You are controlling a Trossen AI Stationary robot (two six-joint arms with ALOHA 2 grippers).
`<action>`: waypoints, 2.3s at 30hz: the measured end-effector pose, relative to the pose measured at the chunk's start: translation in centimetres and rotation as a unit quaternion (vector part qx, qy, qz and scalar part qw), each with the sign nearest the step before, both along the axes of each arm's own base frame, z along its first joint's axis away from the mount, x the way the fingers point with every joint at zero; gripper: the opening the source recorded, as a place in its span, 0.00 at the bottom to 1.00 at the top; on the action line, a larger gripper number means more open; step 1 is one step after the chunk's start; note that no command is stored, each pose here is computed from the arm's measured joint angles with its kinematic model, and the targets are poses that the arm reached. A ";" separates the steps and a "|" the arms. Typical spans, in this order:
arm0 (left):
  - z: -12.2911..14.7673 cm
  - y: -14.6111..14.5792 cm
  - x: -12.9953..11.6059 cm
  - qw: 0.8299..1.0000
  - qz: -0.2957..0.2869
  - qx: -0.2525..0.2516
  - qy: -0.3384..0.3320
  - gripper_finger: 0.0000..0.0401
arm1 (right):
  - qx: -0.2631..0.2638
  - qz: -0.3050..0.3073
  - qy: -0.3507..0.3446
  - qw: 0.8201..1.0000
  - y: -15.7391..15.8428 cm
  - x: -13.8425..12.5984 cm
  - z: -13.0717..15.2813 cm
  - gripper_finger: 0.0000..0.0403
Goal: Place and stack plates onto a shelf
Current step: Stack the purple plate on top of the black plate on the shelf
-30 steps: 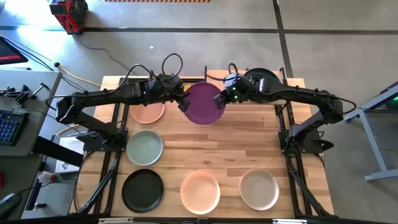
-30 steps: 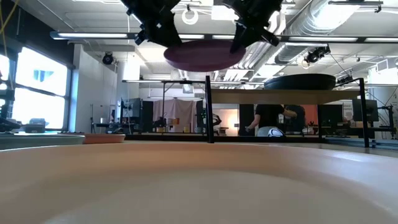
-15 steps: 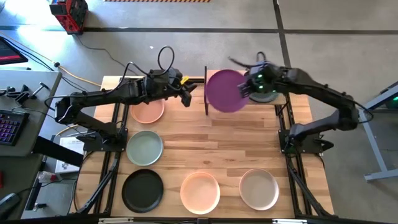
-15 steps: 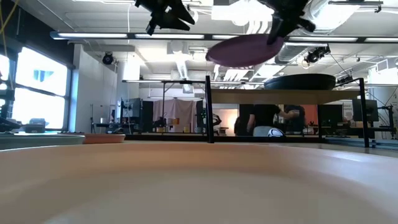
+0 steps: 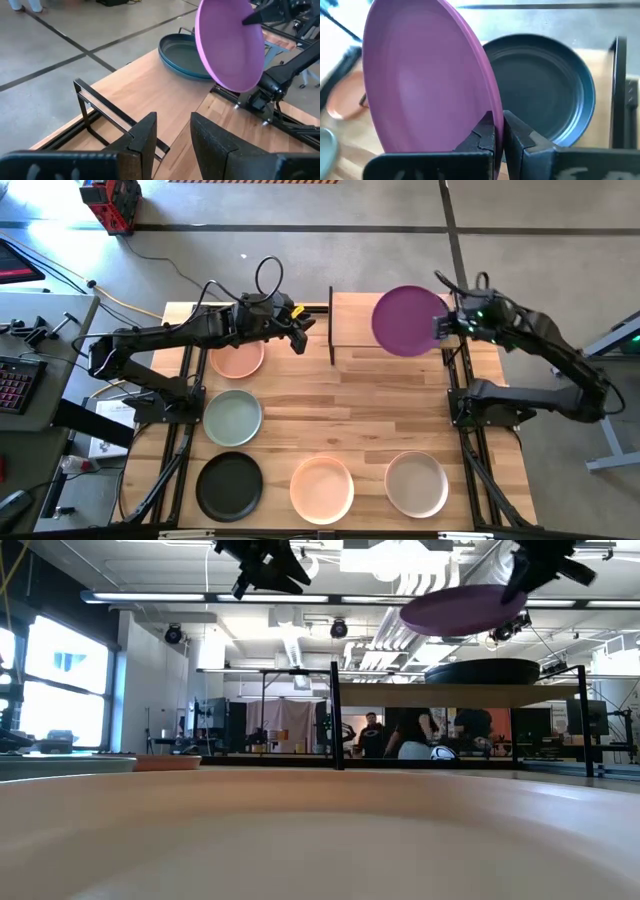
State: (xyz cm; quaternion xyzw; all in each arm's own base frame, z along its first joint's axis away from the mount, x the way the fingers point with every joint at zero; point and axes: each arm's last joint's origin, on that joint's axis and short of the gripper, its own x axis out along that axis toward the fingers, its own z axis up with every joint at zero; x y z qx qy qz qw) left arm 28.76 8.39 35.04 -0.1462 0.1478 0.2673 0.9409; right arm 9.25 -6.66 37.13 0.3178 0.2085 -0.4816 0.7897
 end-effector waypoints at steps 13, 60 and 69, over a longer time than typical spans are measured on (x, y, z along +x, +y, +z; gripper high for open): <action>0.0 0.0 0.0 1.000 0.000 0.001 0.000 0.26 | 0.038 -0.226 -0.189 0.955 1.3 -4.0 -6.0 0.00; 0.0 0.0 0.0 1.000 -0.007 0.019 0.010 0.27 | 0.049 -0.311 -0.205 0.927 -0.5 -1.9 -8.7 0.22; 0.0 0.0 0.0 1.000 -0.007 0.019 0.010 0.26 | 0.033 -0.285 -0.230 0.930 0.2 -2.9 -7.6 0.25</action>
